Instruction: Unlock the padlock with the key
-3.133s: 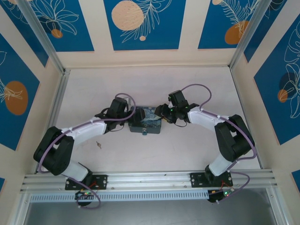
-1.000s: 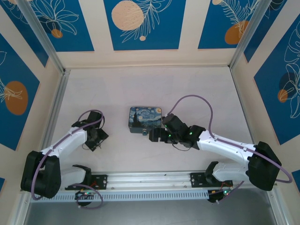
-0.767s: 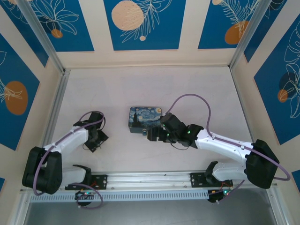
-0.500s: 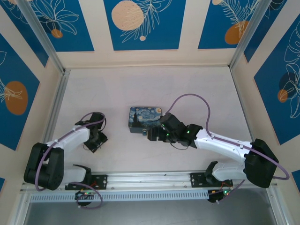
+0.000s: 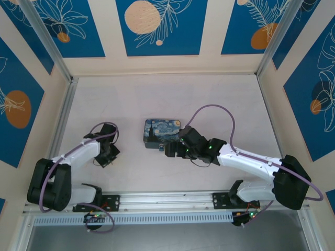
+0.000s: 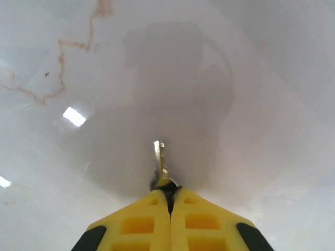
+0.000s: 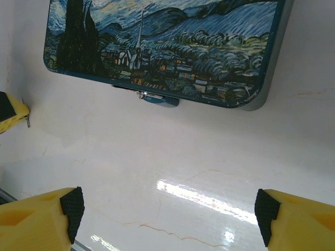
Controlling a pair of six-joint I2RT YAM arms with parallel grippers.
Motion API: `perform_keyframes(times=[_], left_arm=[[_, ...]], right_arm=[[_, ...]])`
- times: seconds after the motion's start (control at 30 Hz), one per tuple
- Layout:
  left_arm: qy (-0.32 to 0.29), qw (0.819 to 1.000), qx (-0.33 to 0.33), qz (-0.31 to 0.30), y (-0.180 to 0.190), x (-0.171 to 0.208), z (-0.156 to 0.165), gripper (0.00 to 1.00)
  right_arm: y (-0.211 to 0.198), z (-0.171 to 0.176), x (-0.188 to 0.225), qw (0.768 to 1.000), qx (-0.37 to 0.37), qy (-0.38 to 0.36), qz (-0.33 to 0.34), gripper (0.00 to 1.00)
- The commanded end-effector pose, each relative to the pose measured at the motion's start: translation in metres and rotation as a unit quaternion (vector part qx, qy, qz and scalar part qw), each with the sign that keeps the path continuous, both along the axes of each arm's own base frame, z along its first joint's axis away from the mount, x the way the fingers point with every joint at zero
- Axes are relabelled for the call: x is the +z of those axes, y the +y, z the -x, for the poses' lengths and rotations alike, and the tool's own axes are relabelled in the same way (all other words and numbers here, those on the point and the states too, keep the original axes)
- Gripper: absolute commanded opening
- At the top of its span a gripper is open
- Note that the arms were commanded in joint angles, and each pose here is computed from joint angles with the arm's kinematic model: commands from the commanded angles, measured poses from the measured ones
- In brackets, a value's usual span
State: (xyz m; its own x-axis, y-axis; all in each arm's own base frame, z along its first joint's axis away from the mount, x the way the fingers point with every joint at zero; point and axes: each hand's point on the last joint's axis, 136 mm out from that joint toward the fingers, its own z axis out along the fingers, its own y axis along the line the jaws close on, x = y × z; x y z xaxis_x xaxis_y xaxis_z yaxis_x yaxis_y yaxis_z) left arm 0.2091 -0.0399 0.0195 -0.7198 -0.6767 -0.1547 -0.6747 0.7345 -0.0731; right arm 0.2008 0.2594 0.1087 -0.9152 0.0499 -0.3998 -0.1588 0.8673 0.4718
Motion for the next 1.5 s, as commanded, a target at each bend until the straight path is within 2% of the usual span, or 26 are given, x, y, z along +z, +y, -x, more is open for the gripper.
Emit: perform_keyframes(times=[0.0,0.17,0.4,0.57,0.63,0.77,0.93,1.0,1.1,1.27,1.47], left_arm=[[-0.021,0.999,-0.034,0.002,0.0,0.007,-0.006,0.0],[-0.123,0.984,-0.101,0.081,-0.033,0.045,-0.034,0.0],[-0.242,0.934,-0.174,0.197,-0.082,0.092,-0.048,0.0],[-0.32,0.869,-0.255,0.28,-0.131,0.126,-0.049,0.0],[-0.336,0.847,-0.298,0.285,-0.148,0.135,-0.045,0.0],[-0.369,0.791,-0.379,0.307,-0.185,0.152,-0.031,0.0],[-0.41,0.736,-0.431,0.325,-0.214,0.171,-0.019,0.0],[-0.424,0.717,-0.443,0.331,-0.223,0.178,-0.017,0.0],[-0.437,0.699,-0.455,0.336,-0.236,0.185,-0.016,0.0],[-0.441,0.678,-0.481,0.338,-0.257,0.192,-0.011,0.0],[-0.432,0.66,-0.51,0.342,-0.277,0.197,-0.007,0.0]], right_arm=[[-0.001,-0.003,0.011,1.0,-0.009,-0.015,-0.001,0.89],[-0.002,-0.008,0.011,1.0,-0.015,-0.012,-0.008,0.94],[-0.005,-0.018,0.006,0.998,-0.03,0.008,-0.05,0.94],[-0.001,-0.023,0.007,0.993,-0.031,0.03,-0.109,0.93],[-0.001,-0.025,0.009,0.989,-0.039,0.043,-0.136,0.93],[-0.001,-0.027,0.013,0.976,-0.056,0.07,-0.196,0.92],[0.0,-0.035,0.025,0.96,-0.077,0.083,-0.254,0.89],[0.002,-0.041,0.034,0.953,-0.082,0.081,-0.28,0.83],[0.004,-0.052,0.049,0.944,-0.086,0.069,-0.312,0.72],[0.012,-0.062,0.067,0.93,-0.078,0.065,-0.352,0.57],[0.018,-0.062,0.078,0.922,-0.066,0.068,-0.376,0.55]])
